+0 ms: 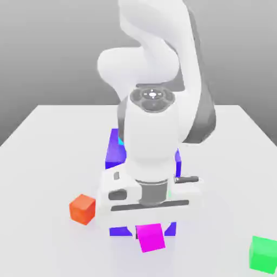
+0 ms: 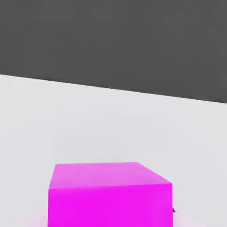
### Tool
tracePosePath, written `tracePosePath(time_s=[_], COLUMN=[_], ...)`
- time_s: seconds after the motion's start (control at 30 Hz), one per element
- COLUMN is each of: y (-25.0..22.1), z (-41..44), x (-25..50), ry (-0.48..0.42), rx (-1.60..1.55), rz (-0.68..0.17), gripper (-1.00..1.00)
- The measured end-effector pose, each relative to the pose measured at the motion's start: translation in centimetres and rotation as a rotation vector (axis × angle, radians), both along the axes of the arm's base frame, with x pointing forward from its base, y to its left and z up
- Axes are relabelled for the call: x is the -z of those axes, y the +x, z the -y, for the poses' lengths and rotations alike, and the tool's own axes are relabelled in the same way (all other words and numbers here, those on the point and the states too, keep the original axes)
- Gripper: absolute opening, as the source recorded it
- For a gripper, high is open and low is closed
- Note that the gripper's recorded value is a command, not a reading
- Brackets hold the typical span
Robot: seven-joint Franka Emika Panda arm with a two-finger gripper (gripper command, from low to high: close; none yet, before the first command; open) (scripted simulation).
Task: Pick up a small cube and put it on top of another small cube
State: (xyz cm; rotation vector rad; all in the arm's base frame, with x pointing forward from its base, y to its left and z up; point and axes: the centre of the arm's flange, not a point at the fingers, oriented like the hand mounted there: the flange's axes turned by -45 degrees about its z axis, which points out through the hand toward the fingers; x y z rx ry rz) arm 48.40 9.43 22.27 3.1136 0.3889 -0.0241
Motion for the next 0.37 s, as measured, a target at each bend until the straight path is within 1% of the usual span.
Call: tracePosePath(time_s=[0.13,0.23,0.27,0.37], y=[-1.2,-2.4,-2.6,-2.6], z=[-10.0,-16.6,-17.4,-17.4], x=[-0.5,3.1,4.0,4.0], ry=[0.005,0.007,0.007,0.007], rx=[-0.158,-0.263,-0.276,-0.276], rz=[0.007,0.013,0.013,0.013], gripper=[-1.0,-1.0,1.0,1.0])
